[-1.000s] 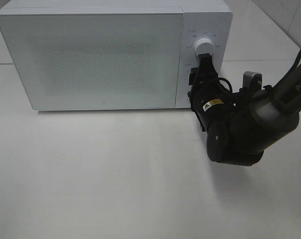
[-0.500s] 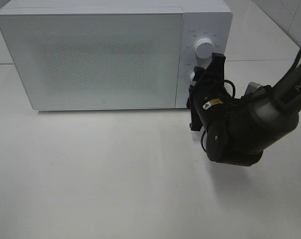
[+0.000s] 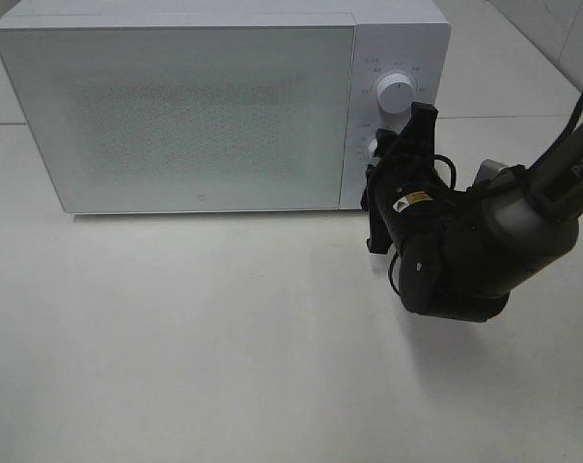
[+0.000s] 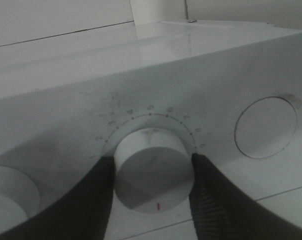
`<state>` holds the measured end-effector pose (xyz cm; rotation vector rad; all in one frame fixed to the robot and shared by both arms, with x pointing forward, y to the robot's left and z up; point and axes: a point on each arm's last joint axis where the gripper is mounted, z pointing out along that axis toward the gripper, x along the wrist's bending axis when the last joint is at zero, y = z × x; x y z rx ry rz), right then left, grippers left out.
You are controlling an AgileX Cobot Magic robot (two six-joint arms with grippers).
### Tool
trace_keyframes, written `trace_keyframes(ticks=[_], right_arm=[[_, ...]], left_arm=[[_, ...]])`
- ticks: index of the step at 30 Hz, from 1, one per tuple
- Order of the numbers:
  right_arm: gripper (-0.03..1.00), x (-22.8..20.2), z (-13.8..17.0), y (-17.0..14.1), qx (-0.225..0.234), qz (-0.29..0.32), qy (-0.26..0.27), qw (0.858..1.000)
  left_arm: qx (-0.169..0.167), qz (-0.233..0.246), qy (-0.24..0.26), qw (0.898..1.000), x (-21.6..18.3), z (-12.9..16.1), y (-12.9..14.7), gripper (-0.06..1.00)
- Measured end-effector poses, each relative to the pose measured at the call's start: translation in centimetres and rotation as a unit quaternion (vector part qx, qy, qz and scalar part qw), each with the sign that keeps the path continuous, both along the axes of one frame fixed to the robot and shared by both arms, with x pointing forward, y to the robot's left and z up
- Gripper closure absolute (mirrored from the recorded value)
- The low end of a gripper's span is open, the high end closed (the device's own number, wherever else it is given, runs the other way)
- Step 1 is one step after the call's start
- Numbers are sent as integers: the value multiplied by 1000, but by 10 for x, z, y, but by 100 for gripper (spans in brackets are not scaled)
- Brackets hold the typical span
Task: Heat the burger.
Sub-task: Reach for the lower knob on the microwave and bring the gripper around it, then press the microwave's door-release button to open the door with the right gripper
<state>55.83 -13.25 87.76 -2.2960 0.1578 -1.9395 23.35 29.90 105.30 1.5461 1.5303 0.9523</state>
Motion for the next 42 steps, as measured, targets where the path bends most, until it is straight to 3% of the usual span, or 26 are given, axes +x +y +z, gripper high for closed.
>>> trace_keyframes(ticks=[6,7,8,10,11,12,15,28,30,33,35,36,37,38,39,40,41,42], right_arm=[[51,0,0,0,-9,1,0,1000],[44,0,0,2,-14,12,1,1000],[44,0,0,2,-14,12,1,1000],[26,-4,2,6,-31,37,3,999],[26,-4,2,6,-31,37,3,999],[16,-7,8,4,-41,45,-2,998],[10,-14,8,0,-54,52,5,997],[20,-46,15,-13,-130,113,25,985],[21,-56,22,-15,-188,154,47,969],[21,-59,23,-15,-207,167,56,962],[21,-66,31,-14,-296,220,78,926],[21,-66,31,-14,-296,220,78,926],[21,-67,35,-14,-315,231,78,917],[21,-71,39,-15,-364,257,82,892],[21,-71,39,-15,-364,257,82,892],[21,-73,40,-15,-384,271,88,878],[21,-73,40,-15,-384,271,88,878],[21,-75,43,-15,-432,299,94,846]], left_arm=[[0,0,0,1000,0,0,0,-3],[0,0,0,1000,0,0,0,-3],[0,0,0,1000,0,0,0,-3],[0,0,0,1000,0,0,0,-3],[0,0,0,1000,0,0,0,-3],[0,0,0,1000,0,0,0,-3],[0,0,0,1000,0,0,0,-3],[0,0,0,1000,0,0,0,-3],[0,0,0,1000,0,0,0,-3],[0,0,0,1000,0,0,0,-3],[0,0,0,1000,0,0,0,-3],[0,0,0,1000,0,0,0,-3],[0,0,0,1000,0,0,0,-3],[0,0,0,1000,0,0,0,-3],[0,0,0,1000,0,0,0,-3],[0,0,0,1000,0,0,0,-3],[0,0,0,1000,0,0,0,-3],[0,0,0,1000,0,0,0,-3]])
